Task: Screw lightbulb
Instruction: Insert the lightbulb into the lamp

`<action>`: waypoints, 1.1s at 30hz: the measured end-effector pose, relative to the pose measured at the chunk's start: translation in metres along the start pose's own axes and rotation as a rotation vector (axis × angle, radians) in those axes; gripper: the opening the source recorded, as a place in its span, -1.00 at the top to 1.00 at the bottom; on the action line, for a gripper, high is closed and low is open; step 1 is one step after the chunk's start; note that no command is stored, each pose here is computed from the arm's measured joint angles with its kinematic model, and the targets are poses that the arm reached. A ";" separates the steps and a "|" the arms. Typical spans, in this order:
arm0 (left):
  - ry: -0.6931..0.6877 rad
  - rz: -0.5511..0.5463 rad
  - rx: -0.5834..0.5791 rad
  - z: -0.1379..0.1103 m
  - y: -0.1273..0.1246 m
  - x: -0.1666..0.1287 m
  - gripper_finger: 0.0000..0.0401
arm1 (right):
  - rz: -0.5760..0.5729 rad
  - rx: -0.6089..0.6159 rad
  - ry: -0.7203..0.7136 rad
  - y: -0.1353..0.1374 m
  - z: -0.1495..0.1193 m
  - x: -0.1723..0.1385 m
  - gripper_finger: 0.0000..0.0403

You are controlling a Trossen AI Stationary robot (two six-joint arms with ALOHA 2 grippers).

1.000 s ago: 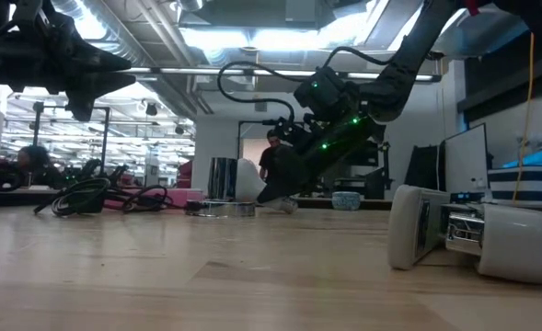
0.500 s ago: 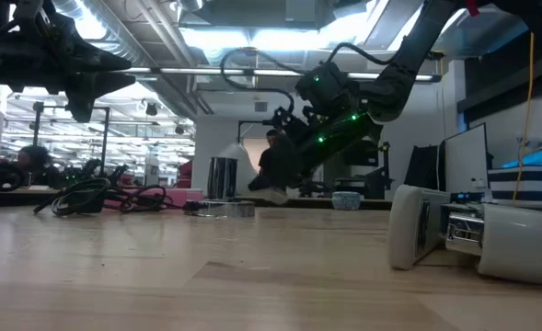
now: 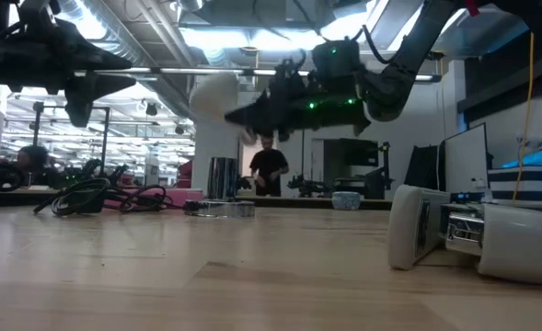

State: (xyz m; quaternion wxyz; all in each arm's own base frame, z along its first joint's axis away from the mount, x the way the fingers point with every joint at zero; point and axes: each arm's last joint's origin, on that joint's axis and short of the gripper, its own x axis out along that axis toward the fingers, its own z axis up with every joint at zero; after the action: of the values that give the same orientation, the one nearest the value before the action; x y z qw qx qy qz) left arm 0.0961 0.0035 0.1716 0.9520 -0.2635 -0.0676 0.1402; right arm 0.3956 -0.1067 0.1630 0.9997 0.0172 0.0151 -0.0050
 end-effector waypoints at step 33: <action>0.005 -0.011 0.453 -0.012 -0.044 0.084 0.39 | 0.394 -0.033 -0.151 0.017 0.049 0.023 0.17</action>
State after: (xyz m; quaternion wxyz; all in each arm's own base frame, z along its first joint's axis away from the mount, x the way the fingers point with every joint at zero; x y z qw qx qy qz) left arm 0.1888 -0.0126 0.1891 0.9878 -0.0431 -0.0333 0.1460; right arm 0.4200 -0.0913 0.2114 0.9798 0.0028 -0.0634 0.1895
